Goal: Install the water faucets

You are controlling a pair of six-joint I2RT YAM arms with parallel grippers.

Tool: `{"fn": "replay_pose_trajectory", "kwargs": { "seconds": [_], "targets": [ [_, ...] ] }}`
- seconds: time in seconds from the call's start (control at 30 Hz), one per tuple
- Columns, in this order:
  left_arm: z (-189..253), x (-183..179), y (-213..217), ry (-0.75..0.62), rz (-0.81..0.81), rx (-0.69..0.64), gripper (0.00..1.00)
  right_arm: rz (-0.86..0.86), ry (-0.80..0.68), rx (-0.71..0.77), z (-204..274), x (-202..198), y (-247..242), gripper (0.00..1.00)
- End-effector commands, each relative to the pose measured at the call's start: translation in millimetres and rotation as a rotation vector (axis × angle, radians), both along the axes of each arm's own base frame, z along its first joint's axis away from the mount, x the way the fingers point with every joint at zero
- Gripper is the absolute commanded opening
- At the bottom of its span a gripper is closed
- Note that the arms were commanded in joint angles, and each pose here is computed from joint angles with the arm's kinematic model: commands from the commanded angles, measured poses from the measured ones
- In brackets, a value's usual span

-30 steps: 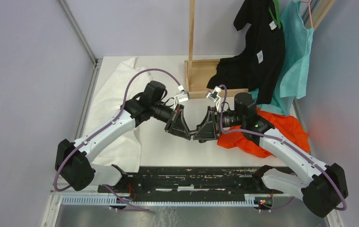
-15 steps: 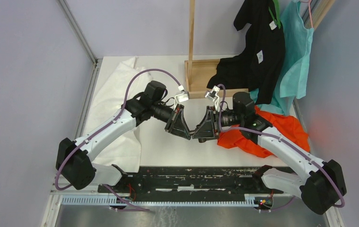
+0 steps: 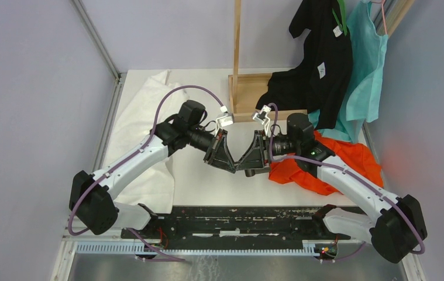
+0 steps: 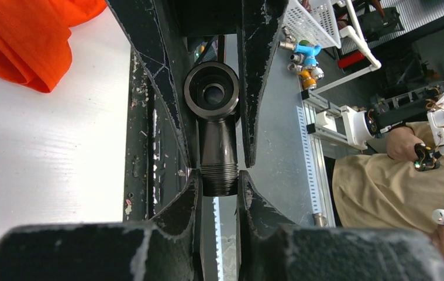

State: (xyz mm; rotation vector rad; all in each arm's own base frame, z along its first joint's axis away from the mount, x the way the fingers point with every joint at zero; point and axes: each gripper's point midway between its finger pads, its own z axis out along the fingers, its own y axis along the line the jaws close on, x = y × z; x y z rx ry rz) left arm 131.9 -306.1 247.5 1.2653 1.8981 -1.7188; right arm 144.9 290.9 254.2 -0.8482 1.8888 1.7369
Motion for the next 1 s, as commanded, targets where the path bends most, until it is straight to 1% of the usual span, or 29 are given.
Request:
{"fn": "replay_pose_trajectory", "kwargs": {
  "seconds": [0.0,0.1,0.13,0.2,0.23,0.3,0.37,0.43,0.47,0.57,0.6,0.63,0.7,0.77,0.8,0.87,0.9,0.97],
  "targets": [
    [20.8,9.2,-6.7,-0.123,-0.016,-0.080,0.03,-0.005,-0.033,0.025,17.1,6.1,4.2,0.01],
    [15.4,18.0,-7.8,-0.135,0.033,-0.046,0.03,-0.037,0.001,-0.024,3.7,13.6,5.5,0.01],
    [13.9,20.8,-7.8,-0.135,0.047,-0.035,0.08,-0.058,0.016,-0.048,-1.9,16.6,5.2,0.01],
    [11.8,29.0,-5.2,-0.142,0.086,-0.003,0.27,-0.129,0.020,-0.119,-15.1,27.0,1.8,0.01],
    [8.8,35.8,-1.6,-0.146,0.119,0.021,0.34,-0.173,0.021,-0.163,-22.6,32.9,-2.1,0.01],
    [6.8,48.3,10.6,-0.153,0.186,0.055,0.45,-0.262,0.009,-0.223,-33.3,45.8,-12.0,0.01],
    [6.0,64.7,29.0,-0.156,0.269,0.079,0.54,-0.311,0.014,-0.233,-35.6,52.8,-20.9,0.01],
    [5.0,85.8,47.2,-0.179,0.387,0.120,0.56,-0.367,0.017,-0.236,-35.2,60.9,-30.6,0.01],
    [5.6,99.4,53.8,-0.188,0.473,0.143,0.56,-0.403,0.019,-0.249,-37.0,65.2,-36.1,0.01],
    [0.8,137.6,69.6,-0.222,0.720,0.208,0.59,-0.563,0.009,-0.345,-51.8,84.3,-57.2,0.01],
    [-4.3,150.6,75.3,-0.217,0.810,0.233,0.63,-0.609,0.013,-0.374,-58.5,89.4,-63.0,0.01],
    [-10.0,161.0,79.0,-0.202,0.875,0.251,0.65,-0.643,0.018,-0.394,-63.4,93.1,-67.2,0.01],
    [-25.0,181.5,83.9,-0.144,0.993,0.312,0.62,-0.704,0.023,-0.415,-71.2,99.5,-74.0,0.01],
    [-41.1,193.7,77.7,-0.092,1.025,0.388,0.61,-0.760,0.023,-0.423,-77.0,104.8,-79.8,0.01],
    [-52.7,199.0,75.6,-0.085,1.049,0.449,0.61,-0.779,0.016,-0.425,-78.3,106.5,-82.0,0.01],
    [-72.6,207.1,73.0,-0.120,1.100,0.569,0.63,-0.823,-0.003,-0.442,-79.2,109.2,-90.0,0.01],
    [-89.9,210.7,73.4,-0.135,1.121,0.648,0.65,-0.861,-0.023,-0.459,-78.3,111.1,-97.8,0.01],
    [-111.0,213.5,71.9,-0.148,1.125,0.740,0.66,-0.923,-0.046,-0.482,-77.2,113.0,-110.3,0.01]
  ]
}}
